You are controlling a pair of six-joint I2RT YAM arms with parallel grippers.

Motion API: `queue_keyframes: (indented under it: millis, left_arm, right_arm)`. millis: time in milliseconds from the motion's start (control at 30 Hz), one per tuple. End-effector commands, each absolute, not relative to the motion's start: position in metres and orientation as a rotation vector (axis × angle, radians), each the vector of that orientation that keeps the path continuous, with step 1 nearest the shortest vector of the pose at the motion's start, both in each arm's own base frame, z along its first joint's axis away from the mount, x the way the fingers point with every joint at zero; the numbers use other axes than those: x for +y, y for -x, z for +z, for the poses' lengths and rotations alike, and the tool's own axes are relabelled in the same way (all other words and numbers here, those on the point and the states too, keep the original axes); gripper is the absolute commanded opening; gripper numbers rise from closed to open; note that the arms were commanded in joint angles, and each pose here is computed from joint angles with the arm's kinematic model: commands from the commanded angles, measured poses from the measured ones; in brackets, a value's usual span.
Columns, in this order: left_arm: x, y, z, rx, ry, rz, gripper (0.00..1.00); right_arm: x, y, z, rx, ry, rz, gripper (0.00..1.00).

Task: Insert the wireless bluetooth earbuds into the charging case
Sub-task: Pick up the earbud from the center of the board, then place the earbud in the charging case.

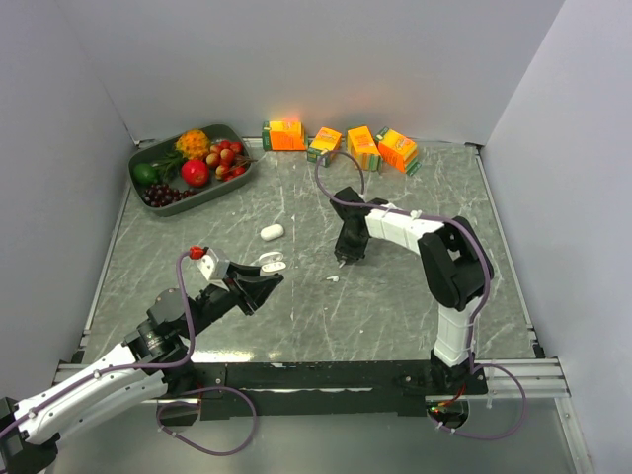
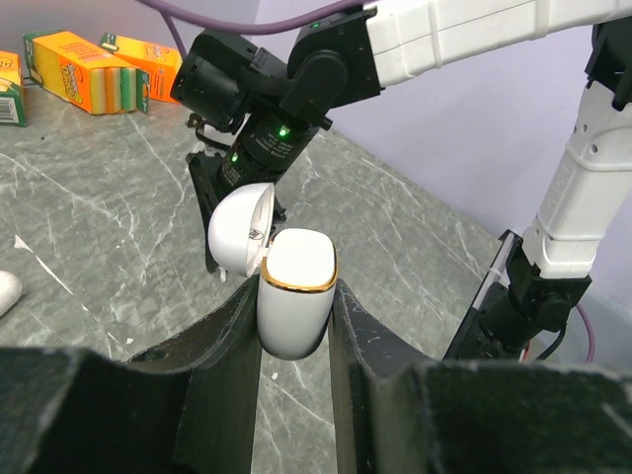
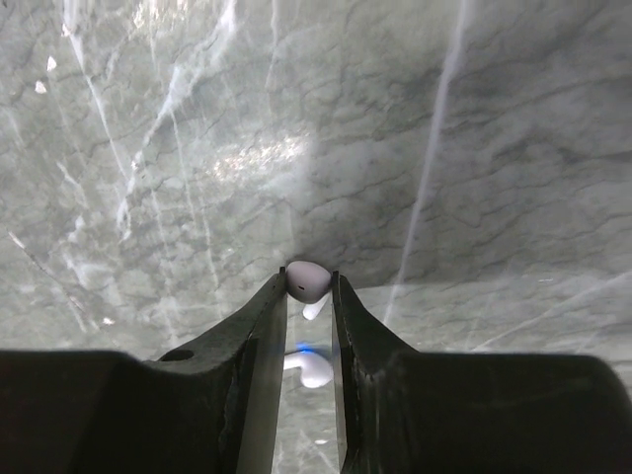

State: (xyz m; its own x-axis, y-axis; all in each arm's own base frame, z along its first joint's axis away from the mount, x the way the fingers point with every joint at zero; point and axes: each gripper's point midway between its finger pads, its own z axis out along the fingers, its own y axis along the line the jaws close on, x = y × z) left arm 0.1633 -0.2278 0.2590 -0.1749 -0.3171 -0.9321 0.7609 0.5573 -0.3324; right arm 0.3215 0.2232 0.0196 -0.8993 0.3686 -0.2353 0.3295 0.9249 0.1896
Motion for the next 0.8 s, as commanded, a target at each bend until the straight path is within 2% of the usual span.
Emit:
queue_keyframes:
  millis: [0, 200, 267, 500, 767]
  left_arm:
    - [-0.225, -0.163, 0.278, 1.403, -0.371, -1.026, 0.01]
    - [-0.226, -0.164, 0.278, 1.399, -0.372, -1.022, 0.01]
    - [-0.226, -0.164, 0.278, 1.398, -0.370, -1.022, 0.01]
    - [-0.229, -0.166, 0.287, 1.364, -0.366, -1.029, 0.01]
    - [-0.240, -0.171, 0.303, 1.273, -0.375, -1.052, 0.01]
  right_arm:
    - [0.207, -0.336, 0.062, 2.675, -0.458, 0.167, 0.00]
    - [0.193, -0.344, 0.142, 2.411, -0.329, 0.181, 0.00]
    - [0.192, -0.343, 0.193, 2.244, -0.232, 0.205, 0.00]
    - [0.223, -0.282, 0.313, 1.886, 0.091, 0.425, 0.00]
    - [0.259, -0.225, 0.365, 1.725, 0.300, 0.660, 0.00]
